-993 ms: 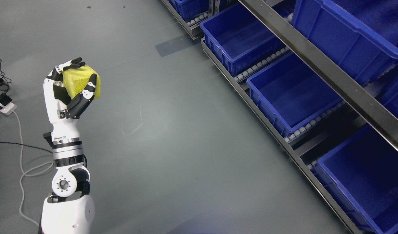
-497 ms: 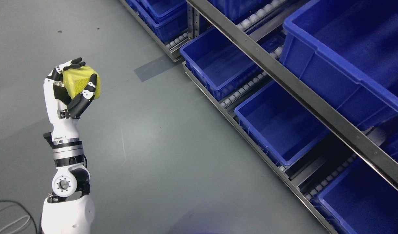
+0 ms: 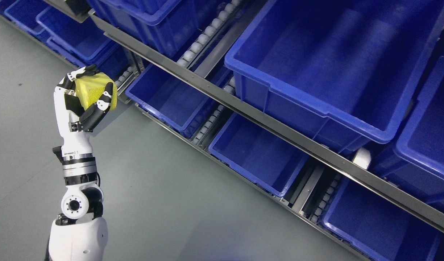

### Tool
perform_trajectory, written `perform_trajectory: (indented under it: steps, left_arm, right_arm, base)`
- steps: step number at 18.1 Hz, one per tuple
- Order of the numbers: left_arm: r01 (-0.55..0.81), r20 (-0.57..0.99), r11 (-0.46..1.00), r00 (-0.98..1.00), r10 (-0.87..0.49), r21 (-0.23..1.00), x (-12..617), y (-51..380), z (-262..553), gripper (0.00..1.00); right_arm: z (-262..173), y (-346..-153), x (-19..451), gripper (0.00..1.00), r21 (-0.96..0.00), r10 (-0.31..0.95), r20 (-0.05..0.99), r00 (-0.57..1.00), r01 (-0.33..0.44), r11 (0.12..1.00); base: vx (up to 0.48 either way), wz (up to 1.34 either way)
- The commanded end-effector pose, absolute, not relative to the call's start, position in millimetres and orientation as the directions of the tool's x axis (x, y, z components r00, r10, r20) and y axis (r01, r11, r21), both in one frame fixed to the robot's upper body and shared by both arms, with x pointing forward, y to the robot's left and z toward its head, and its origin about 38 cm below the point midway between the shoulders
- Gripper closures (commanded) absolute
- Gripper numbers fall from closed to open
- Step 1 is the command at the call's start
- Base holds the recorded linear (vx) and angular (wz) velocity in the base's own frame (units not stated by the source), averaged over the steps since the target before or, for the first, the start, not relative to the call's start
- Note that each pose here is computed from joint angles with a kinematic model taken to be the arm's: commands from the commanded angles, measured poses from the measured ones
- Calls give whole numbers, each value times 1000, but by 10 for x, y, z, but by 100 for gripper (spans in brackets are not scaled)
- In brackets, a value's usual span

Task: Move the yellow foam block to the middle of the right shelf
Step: 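Extend the left arm over the middle blue bin carrying the cube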

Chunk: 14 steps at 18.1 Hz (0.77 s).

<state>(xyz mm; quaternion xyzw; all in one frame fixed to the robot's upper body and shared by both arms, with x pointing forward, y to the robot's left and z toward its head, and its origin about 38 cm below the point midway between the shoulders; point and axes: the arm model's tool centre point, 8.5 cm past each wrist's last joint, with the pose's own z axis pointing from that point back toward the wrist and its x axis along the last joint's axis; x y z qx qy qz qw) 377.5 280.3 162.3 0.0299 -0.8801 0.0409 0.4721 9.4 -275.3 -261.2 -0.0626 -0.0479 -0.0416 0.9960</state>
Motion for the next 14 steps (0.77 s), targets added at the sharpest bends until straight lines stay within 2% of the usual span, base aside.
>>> perform_trajectory:
  steps: [1, 5, 14]
  left_arm:
    - [31, 834, 999, -551, 24, -8, 3800, 2426, 1625, 100]
    - [76, 825, 997, -564, 42, 1, 3787, 2283, 1629, 100]
    - [42, 741, 999, -672, 22, 8, 4052, 2429, 2185, 100]
  right_arm:
    - [-2601, -2870, 146, 0, -138, -70, 119, 990, 86, 987]
    - [-2601, -2870, 146, 0, -138, -70, 119, 990, 86, 987]
    - [-2601, -2870, 146, 0, -138, -70, 119, 990, 86, 987]
  base:
    - [183, -533]
    - [140, -442]
    - [59, -206]
